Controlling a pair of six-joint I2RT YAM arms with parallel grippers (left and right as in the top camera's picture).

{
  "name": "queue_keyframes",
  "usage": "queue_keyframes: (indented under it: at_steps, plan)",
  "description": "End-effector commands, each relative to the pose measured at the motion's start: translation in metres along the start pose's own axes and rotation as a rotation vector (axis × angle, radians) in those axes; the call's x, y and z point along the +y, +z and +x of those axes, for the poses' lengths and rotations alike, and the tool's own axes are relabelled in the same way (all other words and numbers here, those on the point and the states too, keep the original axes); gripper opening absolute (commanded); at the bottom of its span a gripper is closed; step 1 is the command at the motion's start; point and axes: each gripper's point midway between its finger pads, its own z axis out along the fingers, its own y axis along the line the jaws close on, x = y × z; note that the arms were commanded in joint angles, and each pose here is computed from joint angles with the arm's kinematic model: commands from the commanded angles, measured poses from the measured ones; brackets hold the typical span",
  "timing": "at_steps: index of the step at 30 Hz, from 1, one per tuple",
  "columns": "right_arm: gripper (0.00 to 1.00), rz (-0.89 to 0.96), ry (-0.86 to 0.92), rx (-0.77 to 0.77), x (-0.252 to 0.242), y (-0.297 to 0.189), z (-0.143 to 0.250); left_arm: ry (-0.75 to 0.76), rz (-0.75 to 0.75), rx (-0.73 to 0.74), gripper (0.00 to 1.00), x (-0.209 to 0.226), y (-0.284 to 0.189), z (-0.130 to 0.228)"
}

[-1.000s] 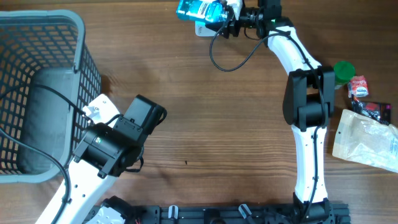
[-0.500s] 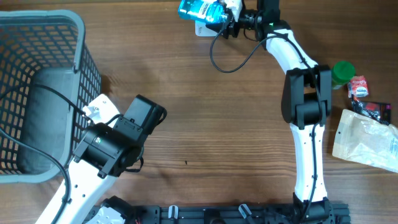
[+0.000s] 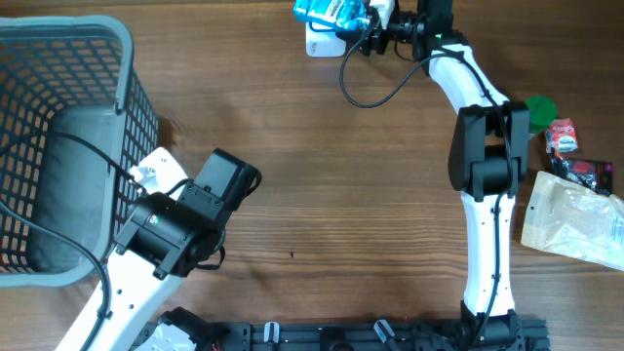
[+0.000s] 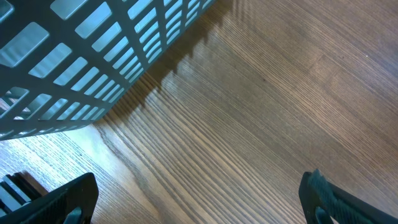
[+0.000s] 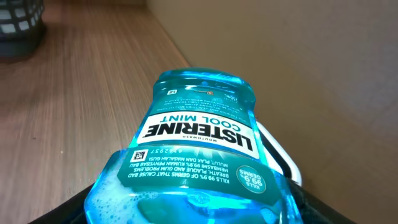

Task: Scan the item barcode
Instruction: 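Hold the bottle's label against the white scanner with the right gripper, then carry the bottle with the right gripper to the right table edge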

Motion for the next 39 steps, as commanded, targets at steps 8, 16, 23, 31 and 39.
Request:
queue_keyframes:
  at_steps: [8, 16, 23, 31, 39]
  plan:
    - [0.58, -0.183, 0.101, -0.146, 0.023, -0.012, -0.044, -0.007, -0.002, 0.003, 1.00, 0.000, 0.001, 0.002]
    - [0.58, -0.184, 0.224, -0.153, 0.022, -0.036, -0.111, -0.007, -0.002, 0.003, 1.00, 0.000, 0.001, 0.002]
    - [0.60, -0.124, 0.279, -0.100, 0.035, -0.076, -0.189, -0.007, -0.002, 0.003, 1.00, 0.000, 0.001, 0.002]
    - [0.60, 0.248, 0.503, 0.115, 0.027, -0.131, -0.216, -0.007, -0.002, 0.003, 1.00, 0.000, 0.001, 0.002]
    - [0.60, 0.661, 0.721, 0.448, 0.045, -0.217, -0.181, -0.007, -0.002, 0.003, 1.00, 0.000, 0.001, 0.002]
